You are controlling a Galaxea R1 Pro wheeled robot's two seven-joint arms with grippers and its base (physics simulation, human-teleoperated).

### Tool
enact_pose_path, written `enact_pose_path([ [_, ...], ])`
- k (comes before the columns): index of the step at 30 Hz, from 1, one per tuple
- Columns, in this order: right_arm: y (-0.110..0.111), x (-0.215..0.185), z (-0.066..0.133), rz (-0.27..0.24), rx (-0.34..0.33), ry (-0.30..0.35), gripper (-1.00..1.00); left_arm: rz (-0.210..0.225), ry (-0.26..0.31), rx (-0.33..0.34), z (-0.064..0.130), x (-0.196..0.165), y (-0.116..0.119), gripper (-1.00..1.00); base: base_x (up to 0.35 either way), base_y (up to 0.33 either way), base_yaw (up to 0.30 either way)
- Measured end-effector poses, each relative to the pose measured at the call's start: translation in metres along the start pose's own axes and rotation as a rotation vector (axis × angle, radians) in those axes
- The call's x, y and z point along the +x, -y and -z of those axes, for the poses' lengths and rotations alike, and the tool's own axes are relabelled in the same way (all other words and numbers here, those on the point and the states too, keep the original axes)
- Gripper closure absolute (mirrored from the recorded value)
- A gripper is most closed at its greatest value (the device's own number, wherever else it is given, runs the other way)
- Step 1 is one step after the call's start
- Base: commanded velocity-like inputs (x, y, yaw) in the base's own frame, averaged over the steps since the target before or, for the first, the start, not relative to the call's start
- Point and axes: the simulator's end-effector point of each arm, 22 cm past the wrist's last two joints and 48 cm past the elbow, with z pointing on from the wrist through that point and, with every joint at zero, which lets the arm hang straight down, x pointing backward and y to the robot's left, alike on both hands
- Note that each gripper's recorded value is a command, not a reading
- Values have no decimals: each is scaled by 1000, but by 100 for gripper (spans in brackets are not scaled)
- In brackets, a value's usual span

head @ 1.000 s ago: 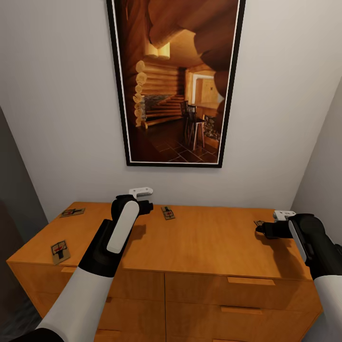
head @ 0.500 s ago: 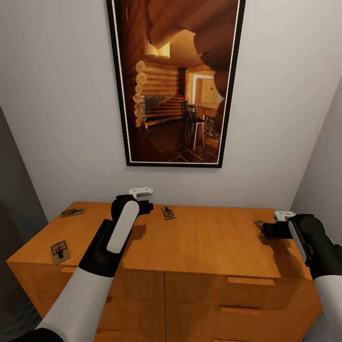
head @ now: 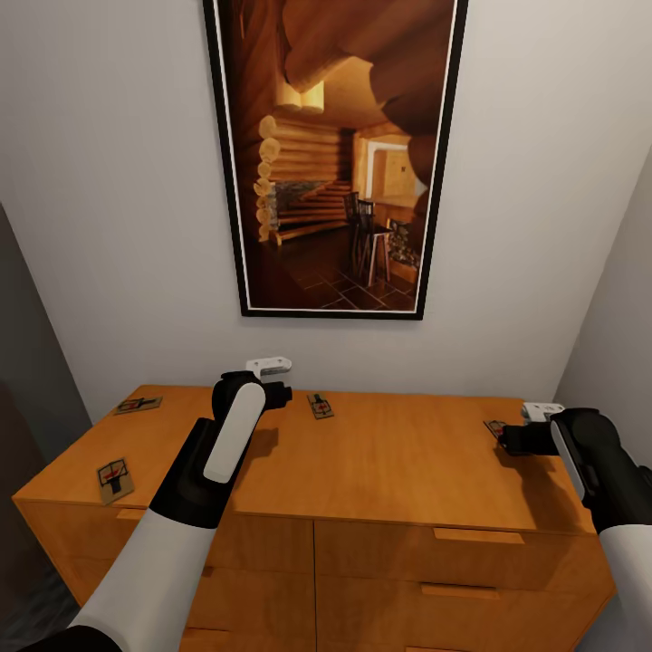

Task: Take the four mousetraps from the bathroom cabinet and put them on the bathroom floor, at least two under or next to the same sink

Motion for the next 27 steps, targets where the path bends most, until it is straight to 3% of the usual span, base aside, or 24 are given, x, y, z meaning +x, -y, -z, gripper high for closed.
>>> enact_pose_path([
  [5,2,-2,2,-1,2,7,100,0,0,0,0,0,0,-100,0,0,0],
  [6,8,-53,30,8,23,121,100,1,-1,0,-1,0,0,-100,0,0,0],
  [7,-2,-106,77,33,18,283,100,1,0,0,0,0,0,-100,0,0,0],
  [27,-5,-124,88,26,11,319,100,2,-1,1,0,0,0,-100,0,0,0],
])
